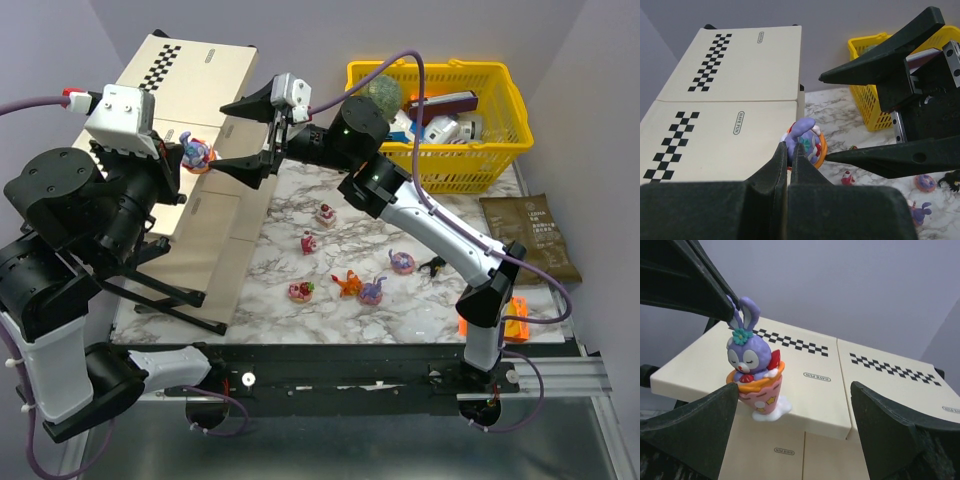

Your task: Place and organize the plastic toys onto the shelf

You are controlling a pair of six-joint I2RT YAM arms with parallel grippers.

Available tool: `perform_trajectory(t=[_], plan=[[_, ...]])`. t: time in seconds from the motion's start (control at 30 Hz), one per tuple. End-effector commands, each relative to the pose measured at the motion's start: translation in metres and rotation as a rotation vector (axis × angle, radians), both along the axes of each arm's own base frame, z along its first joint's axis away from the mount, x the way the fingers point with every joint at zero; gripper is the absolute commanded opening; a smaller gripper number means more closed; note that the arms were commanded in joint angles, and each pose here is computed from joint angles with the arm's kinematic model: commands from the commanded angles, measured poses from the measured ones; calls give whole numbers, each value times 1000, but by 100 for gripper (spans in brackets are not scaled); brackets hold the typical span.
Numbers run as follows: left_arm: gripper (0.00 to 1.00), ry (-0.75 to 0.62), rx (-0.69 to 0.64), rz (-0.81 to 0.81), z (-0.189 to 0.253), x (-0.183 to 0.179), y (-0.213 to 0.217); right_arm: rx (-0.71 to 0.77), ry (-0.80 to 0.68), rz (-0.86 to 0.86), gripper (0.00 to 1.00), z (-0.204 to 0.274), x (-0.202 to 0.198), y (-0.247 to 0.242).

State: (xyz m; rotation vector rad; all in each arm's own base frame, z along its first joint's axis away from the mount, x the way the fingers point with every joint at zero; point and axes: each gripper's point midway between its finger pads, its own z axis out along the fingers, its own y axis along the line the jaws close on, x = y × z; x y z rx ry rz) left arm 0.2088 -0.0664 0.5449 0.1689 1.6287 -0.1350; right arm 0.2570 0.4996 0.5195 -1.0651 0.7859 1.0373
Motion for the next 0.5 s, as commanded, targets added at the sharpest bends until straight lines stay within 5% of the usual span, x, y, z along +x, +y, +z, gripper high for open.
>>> perform_trajectory(t=[0.0,0.47], plan=[[0,-1,-18,-72,1,2,-17,42,-63,44,100,18,-23,4],[0,-34,-40,-114,9,-1,-23,-16,-18,37,98,-10,-27,20]])
